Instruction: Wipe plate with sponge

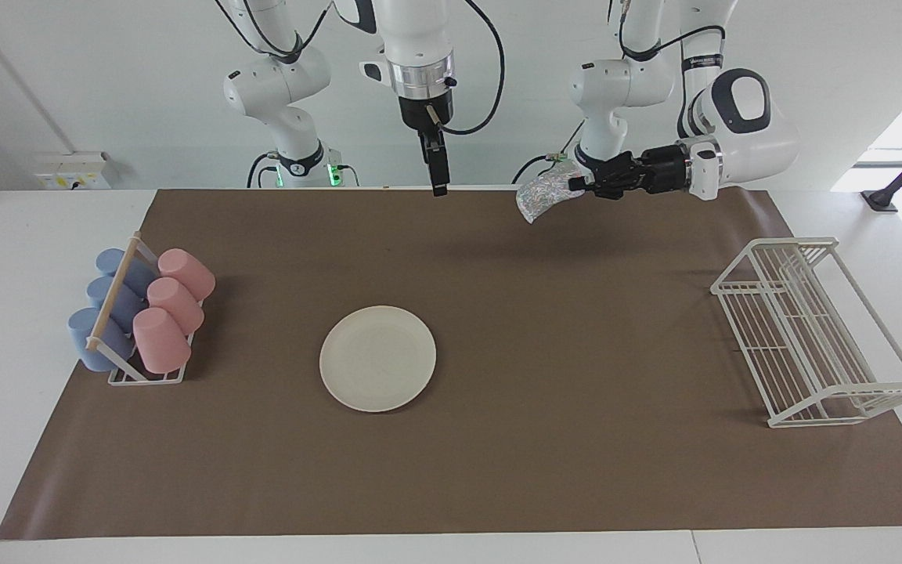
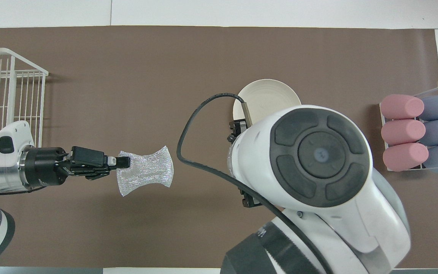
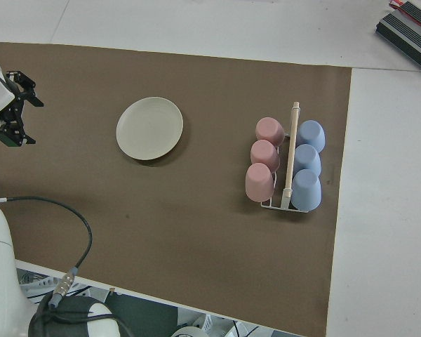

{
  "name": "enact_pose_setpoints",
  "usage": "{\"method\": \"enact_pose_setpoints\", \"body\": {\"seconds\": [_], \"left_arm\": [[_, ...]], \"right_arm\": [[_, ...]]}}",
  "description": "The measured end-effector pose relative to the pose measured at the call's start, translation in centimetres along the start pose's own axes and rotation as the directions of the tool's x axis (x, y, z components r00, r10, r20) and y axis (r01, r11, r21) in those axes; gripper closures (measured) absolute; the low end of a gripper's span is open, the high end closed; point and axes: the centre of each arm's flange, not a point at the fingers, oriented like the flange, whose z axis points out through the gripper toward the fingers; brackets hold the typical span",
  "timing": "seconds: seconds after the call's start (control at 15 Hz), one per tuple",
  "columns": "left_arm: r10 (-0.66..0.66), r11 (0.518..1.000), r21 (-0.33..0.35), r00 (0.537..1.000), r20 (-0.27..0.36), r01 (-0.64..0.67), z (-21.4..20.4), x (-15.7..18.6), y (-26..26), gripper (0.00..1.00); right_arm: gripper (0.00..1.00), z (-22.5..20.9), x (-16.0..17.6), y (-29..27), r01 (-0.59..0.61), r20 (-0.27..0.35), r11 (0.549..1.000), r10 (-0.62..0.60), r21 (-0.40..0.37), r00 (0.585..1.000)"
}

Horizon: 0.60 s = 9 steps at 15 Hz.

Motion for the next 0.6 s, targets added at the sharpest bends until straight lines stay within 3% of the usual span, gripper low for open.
{"method": "enact_pose_setpoints", "body": {"seconds": [0.27, 0.6], "left_arm": [[0.029, 0.998, -0.049, 0.999, 0.046, -0.026, 3.3, -0.8, 0.4, 0.96], [0.03, 0.998, -0.051, 0.997, 0.064, -0.027, 4.7, -1.4, 0.4, 0.96]], "right_arm": [[0.0, 1.0, -2.0, 1.0, -0.009, 0.109, 1.0, 0.006, 0.027, 0.994], [0.0, 2.7, -5.0, 3.3, -0.022, 0.13, 0.999, 0.017, 0.04, 0.991]]}}
